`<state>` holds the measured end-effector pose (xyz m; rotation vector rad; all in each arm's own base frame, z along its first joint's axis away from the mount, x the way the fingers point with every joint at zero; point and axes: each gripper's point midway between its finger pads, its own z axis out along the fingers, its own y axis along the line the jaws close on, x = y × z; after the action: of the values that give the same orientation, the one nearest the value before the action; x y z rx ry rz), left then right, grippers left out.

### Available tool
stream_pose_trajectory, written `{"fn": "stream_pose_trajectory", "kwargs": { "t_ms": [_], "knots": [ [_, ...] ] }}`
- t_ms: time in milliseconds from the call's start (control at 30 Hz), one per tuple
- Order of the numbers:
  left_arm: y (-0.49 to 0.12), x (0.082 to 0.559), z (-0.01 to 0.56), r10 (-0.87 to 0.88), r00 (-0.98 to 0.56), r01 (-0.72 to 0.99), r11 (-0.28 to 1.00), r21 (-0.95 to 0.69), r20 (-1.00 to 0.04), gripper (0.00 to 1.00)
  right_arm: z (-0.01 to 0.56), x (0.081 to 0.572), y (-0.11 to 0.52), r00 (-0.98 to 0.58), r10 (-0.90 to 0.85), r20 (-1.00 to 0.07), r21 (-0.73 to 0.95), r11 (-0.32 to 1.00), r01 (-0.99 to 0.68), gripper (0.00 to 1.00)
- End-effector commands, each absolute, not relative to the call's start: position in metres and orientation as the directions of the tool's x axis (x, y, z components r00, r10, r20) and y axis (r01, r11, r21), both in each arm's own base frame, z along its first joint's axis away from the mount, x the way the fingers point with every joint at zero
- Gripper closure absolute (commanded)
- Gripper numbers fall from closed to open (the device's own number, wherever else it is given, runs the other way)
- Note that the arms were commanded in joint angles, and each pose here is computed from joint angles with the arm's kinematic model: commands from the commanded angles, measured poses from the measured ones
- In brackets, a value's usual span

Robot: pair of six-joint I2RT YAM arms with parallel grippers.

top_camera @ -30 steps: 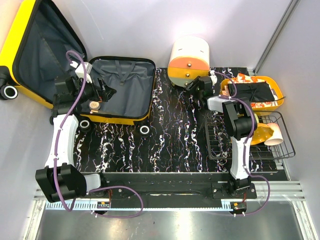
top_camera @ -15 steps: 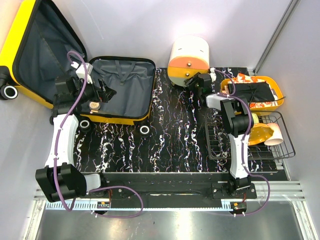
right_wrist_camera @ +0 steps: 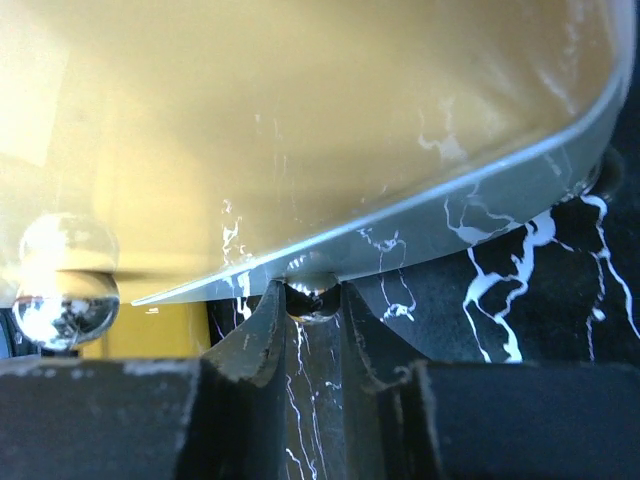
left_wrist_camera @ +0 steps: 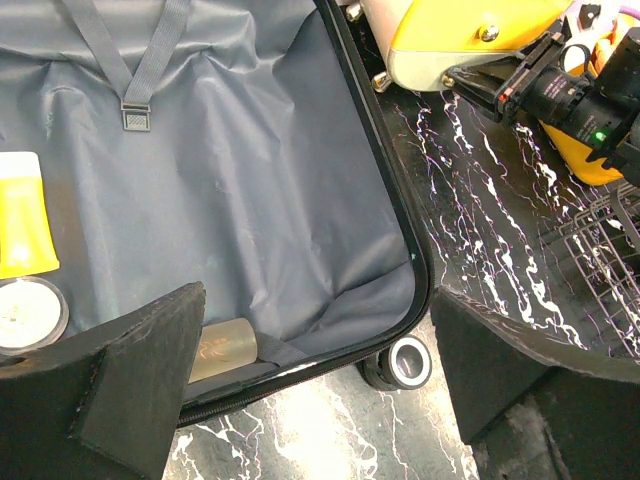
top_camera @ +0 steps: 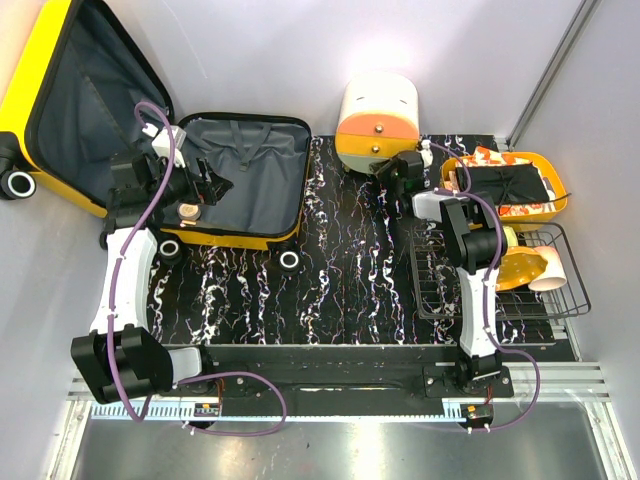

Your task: Open, take out, and arrange the luggage

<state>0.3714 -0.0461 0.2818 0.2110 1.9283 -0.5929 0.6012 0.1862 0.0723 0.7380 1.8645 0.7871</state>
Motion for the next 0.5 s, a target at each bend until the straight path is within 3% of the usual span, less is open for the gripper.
{"fn": "stream_pose_trajectory", "kwargs": {
  "t_ms": [0, 233, 400, 467],
  "knots": [
    [-0.044, 0.374, 0.292, -0.112, -0.382, 0.417, 0.865, -0.279, -0.917, 0.01, 0.102, 0.584, 0.190, -0.367, 0.769, -0.524, 0.795, 0.596, 0.114, 0.92],
    [-0.045, 0.371, 0.285, -0.136, -0.391, 0.406, 0.862, -0.303, -0.910, 0.01, 0.091, 0.538, 0.194, -0.420, 0.747, -0.516, 0.781, 0.612, 0.128, 0.96],
    [-0.045, 0.368, 0.278, -0.138, -0.401, 0.395, 0.866, -0.307, -0.906, 0.01, 0.088, 0.512, 0.196, -0.456, 0.734, -0.503, 0.779, 0.614, 0.128, 0.91],
    [-0.043, 0.368, 0.275, -0.140, -0.410, 0.383, 0.870, -0.309, -0.901, 0.01, 0.084, 0.505, 0.196, -0.469, 0.731, -0.495, 0.779, 0.613, 0.132, 0.62]
  ]
}}
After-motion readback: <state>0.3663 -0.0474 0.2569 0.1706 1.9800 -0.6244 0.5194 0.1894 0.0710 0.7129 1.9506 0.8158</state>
